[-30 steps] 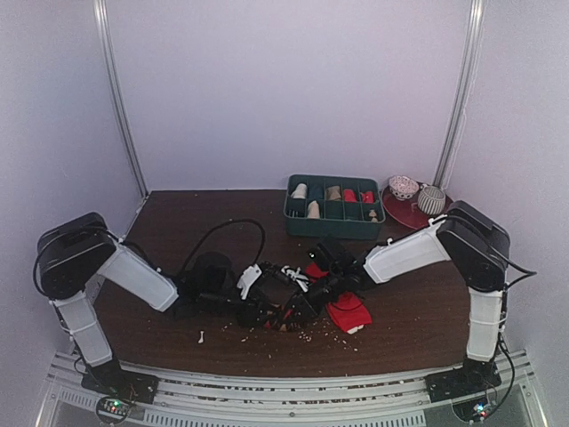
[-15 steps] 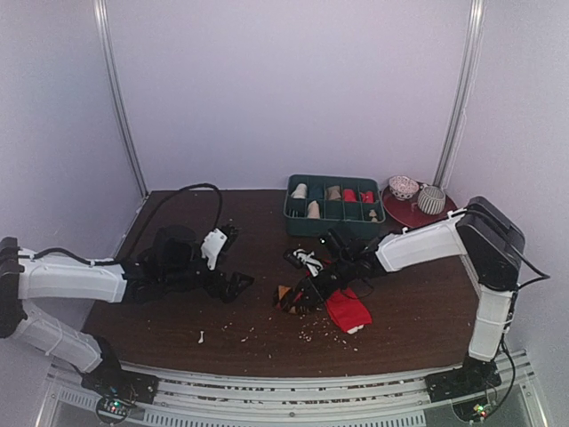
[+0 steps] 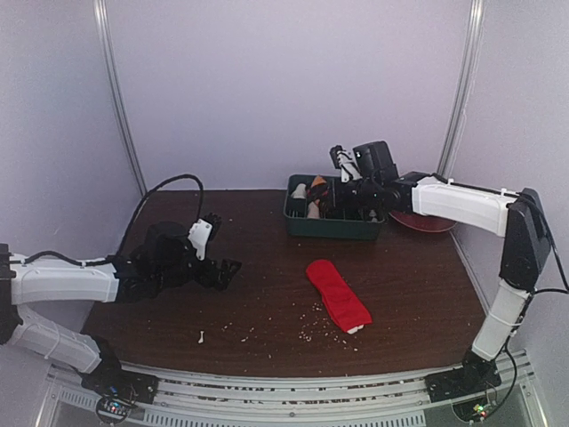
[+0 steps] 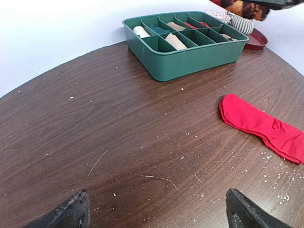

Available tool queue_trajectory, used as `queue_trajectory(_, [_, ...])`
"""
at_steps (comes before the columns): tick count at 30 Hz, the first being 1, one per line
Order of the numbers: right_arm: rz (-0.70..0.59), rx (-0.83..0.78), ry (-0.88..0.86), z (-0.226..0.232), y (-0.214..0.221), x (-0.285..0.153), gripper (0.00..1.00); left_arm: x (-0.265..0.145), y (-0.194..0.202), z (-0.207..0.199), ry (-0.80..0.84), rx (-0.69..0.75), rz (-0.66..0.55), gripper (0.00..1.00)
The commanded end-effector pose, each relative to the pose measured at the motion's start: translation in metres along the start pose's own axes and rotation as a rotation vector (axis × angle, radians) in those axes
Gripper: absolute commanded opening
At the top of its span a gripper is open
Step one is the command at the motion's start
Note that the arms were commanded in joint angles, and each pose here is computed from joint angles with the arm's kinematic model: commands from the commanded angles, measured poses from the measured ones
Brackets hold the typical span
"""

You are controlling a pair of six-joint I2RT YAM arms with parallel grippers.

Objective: Roll the socks
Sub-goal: Place a pair of socks in the storage box.

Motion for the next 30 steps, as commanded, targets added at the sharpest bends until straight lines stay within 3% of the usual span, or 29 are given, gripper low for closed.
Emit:
queue_trajectory(1, [0.009, 0.048, 0.302, -0.038, -0.004, 0.014, 0.0, -0.006, -0.024, -0.004, 0.039, -0.048, -0.094, 0.98])
queue_trajectory(14, [0.018, 0.146, 0.649, -0.083, 0.003, 0.047, 0.0, 0.0, -0.013, -0.007, 0.081, -0.026, -0.065, 0.98])
queue_trajectory(30, [0.157, 0.171, 0.703, -0.122, 0.025, 0.078, 0.0, 0.005, -0.009, -0.011, 0.132, -0.004, -0.049, 0.98])
Point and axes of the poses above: each gripper's point midway between its finger pads, its own x axis out along the fingers, its own z axis along the line the jaws close on, y = z × x, the point moved 9 cm from there along -x, back along the fingers, and after that the axes turned 4 degrees about -x, right-handed, at the moved point
